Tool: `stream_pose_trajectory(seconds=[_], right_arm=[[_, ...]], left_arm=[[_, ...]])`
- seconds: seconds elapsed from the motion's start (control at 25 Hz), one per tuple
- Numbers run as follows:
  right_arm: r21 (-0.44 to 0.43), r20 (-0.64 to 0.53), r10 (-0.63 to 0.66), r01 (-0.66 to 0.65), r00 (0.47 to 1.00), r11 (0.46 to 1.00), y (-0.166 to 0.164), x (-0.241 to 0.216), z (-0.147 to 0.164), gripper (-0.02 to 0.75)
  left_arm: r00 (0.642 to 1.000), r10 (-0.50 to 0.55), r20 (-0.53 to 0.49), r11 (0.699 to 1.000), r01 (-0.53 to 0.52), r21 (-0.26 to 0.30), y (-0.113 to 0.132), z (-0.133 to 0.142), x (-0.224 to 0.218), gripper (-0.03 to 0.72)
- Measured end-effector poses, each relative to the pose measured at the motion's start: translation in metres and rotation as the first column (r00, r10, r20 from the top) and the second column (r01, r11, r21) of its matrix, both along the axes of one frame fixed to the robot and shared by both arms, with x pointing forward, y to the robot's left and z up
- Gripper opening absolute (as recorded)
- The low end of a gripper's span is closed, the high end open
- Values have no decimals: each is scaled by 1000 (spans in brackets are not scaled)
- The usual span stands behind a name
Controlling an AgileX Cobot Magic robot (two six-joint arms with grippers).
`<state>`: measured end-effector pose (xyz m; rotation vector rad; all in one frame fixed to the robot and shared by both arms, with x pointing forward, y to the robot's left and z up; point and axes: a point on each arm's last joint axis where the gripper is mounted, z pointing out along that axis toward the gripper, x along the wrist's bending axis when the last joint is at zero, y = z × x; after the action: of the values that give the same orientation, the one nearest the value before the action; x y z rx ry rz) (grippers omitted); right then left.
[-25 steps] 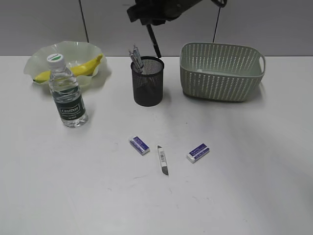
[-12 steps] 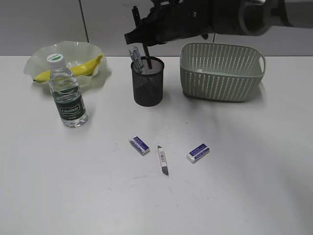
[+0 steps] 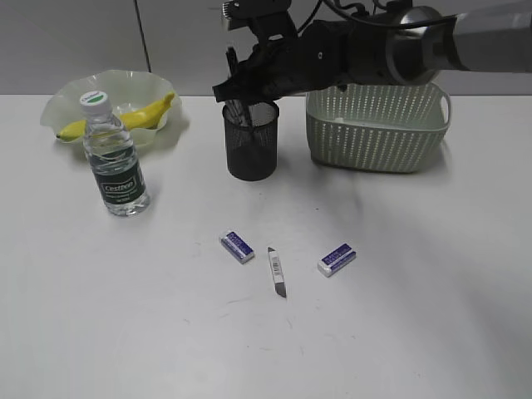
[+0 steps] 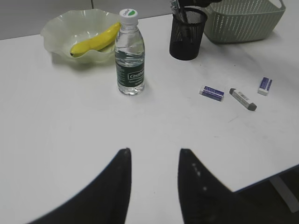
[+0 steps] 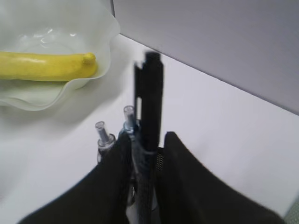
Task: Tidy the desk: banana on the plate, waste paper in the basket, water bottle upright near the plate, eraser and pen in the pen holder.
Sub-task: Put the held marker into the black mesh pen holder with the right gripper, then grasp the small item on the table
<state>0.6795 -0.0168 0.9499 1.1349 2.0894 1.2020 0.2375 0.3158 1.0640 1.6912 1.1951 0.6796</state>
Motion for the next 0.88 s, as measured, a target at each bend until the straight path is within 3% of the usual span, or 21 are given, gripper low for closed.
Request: stream_pose_trajectory(seconds=[0.12, 0.24, 0.48, 0.72, 0.88], right_arm=[[0, 0, 0, 0, 1000, 1000, 0, 0, 0, 314], [6, 7, 2, -2, 1000, 1000, -1, -1, 9, 365], [1, -16, 22, -22, 1000, 1000, -7, -15, 55, 379], [-82, -184, 67, -83, 981, 993, -25, -51, 107, 381], [-148, -317, 31, -81, 948, 986, -42, -77, 131, 382]], left_arm=[[1000, 0, 0, 1000, 0, 0, 0, 0, 0, 256], [1000, 0, 0, 1000, 0, 0, 0, 0, 0, 256], [1000, 0, 0, 1000, 0, 0, 0, 0, 0, 256], [1000, 0, 0, 1000, 0, 0, 0, 0, 0, 256], [1000, 0, 0, 1000, 0, 0, 0, 0, 0, 256]])
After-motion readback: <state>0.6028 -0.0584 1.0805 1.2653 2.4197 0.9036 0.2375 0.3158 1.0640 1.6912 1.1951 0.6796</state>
